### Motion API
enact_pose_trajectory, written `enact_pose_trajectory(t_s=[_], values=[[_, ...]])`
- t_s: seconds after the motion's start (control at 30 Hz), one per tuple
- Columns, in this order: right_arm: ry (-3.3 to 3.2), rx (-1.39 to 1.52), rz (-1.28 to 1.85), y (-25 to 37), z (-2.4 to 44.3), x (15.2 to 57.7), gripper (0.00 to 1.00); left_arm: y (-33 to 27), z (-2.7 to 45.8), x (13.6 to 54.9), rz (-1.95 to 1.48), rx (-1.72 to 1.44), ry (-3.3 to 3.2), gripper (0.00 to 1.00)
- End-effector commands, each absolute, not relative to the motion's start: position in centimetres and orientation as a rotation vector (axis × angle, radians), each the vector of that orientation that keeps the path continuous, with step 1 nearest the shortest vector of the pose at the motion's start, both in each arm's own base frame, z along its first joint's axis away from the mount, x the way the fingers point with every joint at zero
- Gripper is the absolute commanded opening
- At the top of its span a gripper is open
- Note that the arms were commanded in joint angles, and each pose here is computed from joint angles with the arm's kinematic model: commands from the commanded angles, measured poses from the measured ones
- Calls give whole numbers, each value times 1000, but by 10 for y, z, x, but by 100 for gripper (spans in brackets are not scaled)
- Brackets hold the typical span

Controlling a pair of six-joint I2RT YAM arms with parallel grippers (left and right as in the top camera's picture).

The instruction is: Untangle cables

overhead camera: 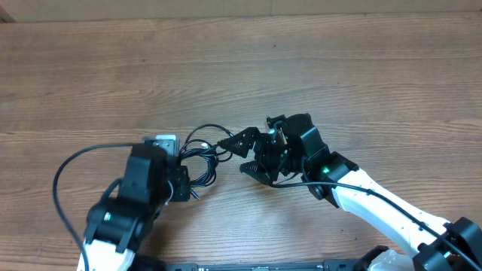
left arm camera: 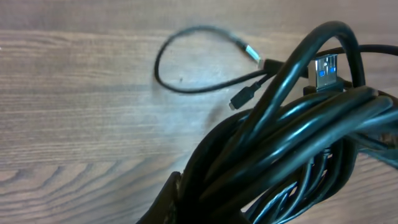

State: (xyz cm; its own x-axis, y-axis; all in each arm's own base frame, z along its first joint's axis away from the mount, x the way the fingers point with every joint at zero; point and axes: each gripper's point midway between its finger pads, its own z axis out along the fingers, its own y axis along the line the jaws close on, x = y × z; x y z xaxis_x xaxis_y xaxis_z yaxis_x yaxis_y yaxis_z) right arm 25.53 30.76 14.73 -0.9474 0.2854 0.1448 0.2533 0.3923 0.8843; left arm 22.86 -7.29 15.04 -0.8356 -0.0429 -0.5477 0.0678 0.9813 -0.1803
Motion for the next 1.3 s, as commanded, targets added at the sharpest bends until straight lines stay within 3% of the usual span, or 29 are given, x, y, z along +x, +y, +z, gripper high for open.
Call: enact_pose_trajectory(t_s=[0.0, 0.27, 0.7, 0.9, 1.1, 1.27], values=[[2567, 536, 1666, 311, 156, 260, 100, -73, 162, 239, -224, 57, 2550, 4], [2571, 786, 1696, 309, 155, 263, 100, -75, 170, 245, -226, 60, 2541, 4], [2477, 937, 1708, 308, 162, 279, 86, -99, 183, 239, -259, 241, 2509, 4], [2477, 941, 1708, 308, 162, 279, 75, -93, 183, 240, -183, 248, 2503, 4], [2478, 940, 1710, 308, 162, 278, 51, -90, 183, 242, -164, 241, 2498, 4], [2491, 923, 1732, 310, 163, 275, 49, -91, 184, 242, -165, 241, 2498, 4]])
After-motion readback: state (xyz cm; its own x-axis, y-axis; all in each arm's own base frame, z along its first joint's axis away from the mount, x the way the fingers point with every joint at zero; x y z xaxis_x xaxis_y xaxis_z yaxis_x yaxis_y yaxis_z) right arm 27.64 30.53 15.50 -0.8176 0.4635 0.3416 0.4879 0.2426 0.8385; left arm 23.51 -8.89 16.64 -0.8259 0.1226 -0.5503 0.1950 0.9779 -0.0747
